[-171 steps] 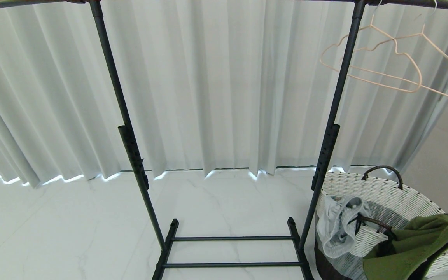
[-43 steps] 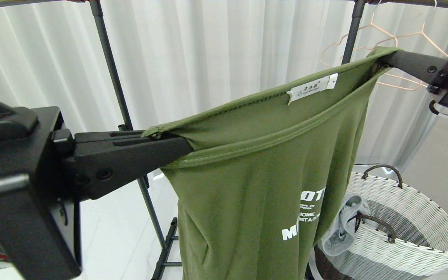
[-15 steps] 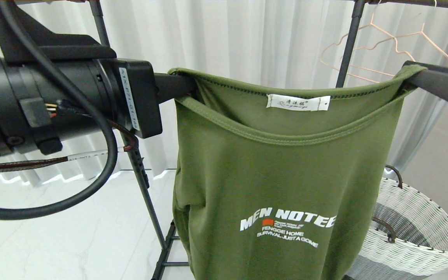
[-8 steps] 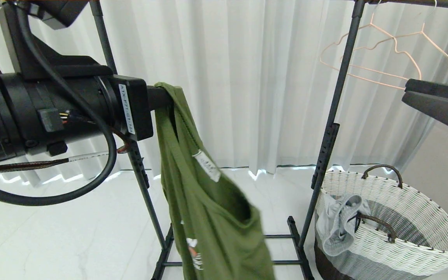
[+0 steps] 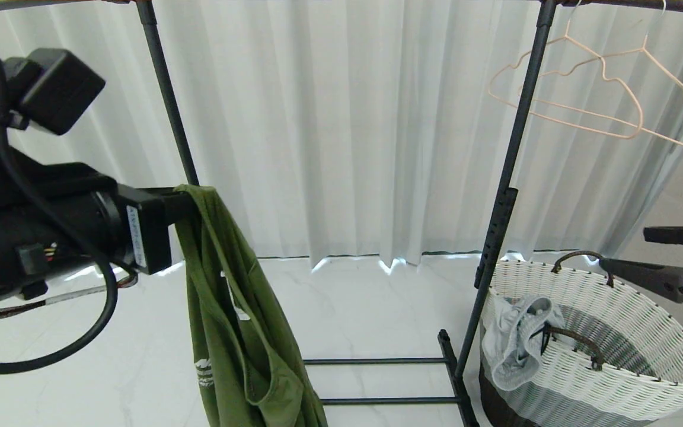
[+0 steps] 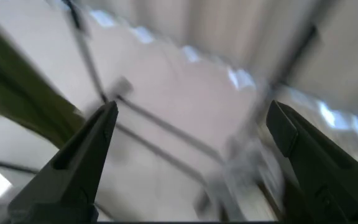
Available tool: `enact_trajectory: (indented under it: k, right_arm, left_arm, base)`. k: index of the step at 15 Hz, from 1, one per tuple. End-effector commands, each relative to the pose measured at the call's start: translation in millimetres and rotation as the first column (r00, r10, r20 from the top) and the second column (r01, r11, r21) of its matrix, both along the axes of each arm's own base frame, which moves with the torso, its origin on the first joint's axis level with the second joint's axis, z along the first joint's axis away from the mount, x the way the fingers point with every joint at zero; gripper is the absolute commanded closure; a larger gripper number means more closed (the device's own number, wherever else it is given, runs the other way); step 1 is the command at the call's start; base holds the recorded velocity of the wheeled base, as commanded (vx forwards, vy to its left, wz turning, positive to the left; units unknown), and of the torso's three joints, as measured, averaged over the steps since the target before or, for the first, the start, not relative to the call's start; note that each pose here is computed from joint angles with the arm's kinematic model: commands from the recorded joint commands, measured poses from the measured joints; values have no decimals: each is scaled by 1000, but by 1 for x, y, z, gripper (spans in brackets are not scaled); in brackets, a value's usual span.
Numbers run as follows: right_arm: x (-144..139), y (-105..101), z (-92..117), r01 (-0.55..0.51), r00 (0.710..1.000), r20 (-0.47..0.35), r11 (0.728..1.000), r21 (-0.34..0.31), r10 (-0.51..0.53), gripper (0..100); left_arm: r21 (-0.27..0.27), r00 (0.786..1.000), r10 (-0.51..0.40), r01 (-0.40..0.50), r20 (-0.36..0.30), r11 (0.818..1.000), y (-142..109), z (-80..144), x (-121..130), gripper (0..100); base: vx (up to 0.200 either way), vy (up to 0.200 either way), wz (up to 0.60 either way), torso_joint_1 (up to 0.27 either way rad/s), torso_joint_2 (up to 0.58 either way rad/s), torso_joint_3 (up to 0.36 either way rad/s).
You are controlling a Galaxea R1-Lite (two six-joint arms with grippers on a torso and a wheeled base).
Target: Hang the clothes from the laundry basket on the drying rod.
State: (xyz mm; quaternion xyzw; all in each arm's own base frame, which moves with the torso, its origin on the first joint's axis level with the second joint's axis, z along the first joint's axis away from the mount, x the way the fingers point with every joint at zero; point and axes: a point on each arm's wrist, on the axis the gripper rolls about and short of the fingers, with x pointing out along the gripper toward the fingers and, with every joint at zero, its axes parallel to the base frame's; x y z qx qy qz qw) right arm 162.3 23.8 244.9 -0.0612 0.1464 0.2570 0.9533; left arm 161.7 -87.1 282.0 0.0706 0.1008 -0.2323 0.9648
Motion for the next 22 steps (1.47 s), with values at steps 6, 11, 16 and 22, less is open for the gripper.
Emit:
enact_trajectory:
  k: [6, 11, 16, 22]
  right_arm:
    - [-11, -15, -54, 307, 941, -79, 929, -208, -329, 0]
    - [-20, -14, -59, 346, 933, -49, 927, -143, -356, 0]
    - [-33, -10, -52, 329, 944, -11, 940, -93, -331, 0]
    - [-35, -10, -60, 326, 943, -41, 941, -93, -331, 0]
  left_arm:
    - [12, 998, 63, -63, -24, 998, 21, -19, -19, 100]
    - [7, 990, 142, -142, -12, 990, 37, -21, -23, 100]
    - [25, 990, 139, -139, -21, 990, 37, -26, -25, 100]
    - [50, 990, 140, -139, -24, 989, 37, -29, -23, 100]
  base:
    - [0, 0, 0, 0, 0, 0]
    - [0, 0, 0, 0, 0, 0]
    - [0, 0, 0, 0, 0, 0]
    - [0, 0, 0, 42, -185, -159]
